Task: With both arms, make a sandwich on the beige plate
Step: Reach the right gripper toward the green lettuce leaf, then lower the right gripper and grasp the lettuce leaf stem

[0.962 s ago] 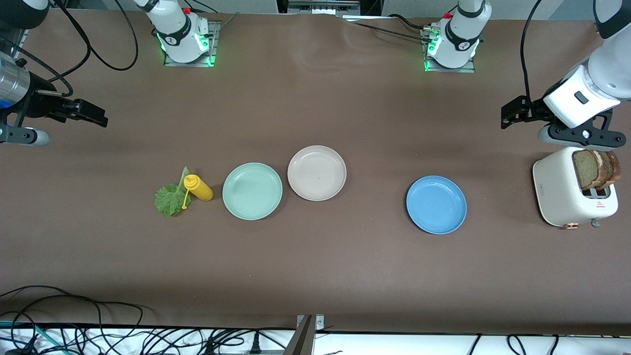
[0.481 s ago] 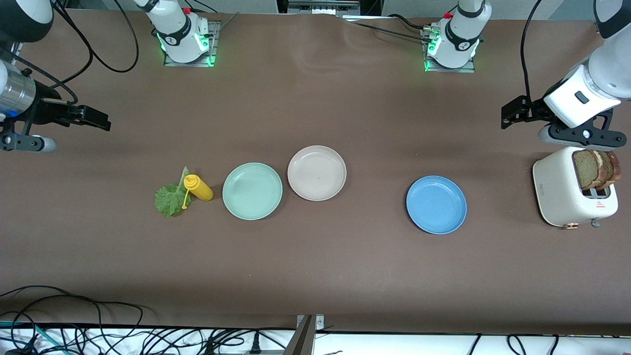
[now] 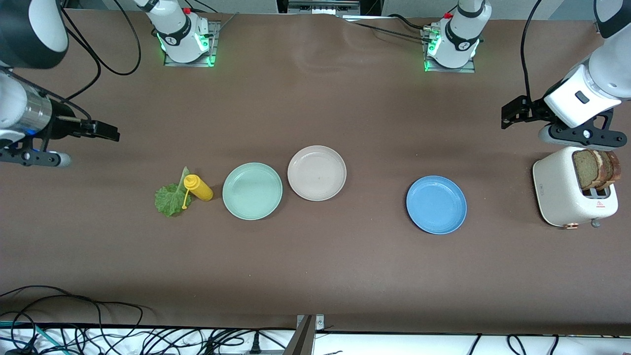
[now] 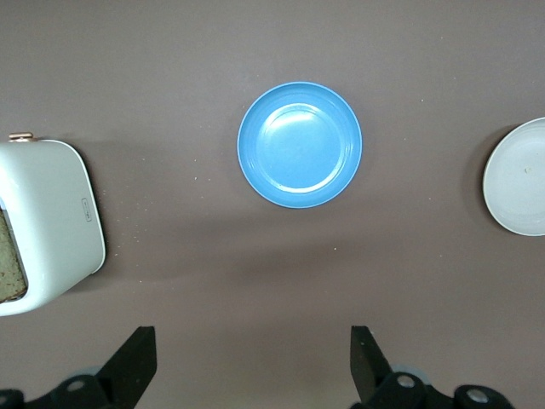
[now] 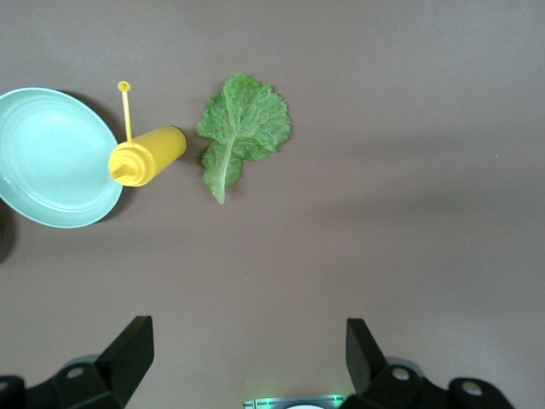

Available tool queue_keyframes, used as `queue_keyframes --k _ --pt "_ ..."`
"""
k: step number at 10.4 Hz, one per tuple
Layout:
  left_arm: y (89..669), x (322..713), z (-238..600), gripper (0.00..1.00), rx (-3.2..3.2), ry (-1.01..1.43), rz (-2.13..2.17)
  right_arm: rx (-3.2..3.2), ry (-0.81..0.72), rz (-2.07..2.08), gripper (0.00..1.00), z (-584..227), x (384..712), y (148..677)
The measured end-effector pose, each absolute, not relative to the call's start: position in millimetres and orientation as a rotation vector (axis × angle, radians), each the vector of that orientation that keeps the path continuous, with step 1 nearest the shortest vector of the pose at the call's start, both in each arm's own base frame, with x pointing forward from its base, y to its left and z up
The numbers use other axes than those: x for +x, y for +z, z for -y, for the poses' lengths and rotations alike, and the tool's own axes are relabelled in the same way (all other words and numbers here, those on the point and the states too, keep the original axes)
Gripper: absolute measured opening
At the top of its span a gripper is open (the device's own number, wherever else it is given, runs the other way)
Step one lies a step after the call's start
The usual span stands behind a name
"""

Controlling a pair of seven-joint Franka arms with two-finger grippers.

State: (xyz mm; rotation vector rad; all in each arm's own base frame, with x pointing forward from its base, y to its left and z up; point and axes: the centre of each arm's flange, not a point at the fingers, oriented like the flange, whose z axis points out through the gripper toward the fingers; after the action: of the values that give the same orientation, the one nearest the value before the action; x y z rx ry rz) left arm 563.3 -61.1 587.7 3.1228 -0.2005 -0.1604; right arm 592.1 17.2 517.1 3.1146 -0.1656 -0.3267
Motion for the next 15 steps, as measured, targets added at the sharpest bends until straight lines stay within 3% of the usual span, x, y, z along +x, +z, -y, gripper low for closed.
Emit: queue_keyframes --k 15 --pt "588.2 564.0 58.1 1.00 3.123 -0.158 0.192 3.147 -0.453 0.701 1.00 26.5 655.8 312.7"
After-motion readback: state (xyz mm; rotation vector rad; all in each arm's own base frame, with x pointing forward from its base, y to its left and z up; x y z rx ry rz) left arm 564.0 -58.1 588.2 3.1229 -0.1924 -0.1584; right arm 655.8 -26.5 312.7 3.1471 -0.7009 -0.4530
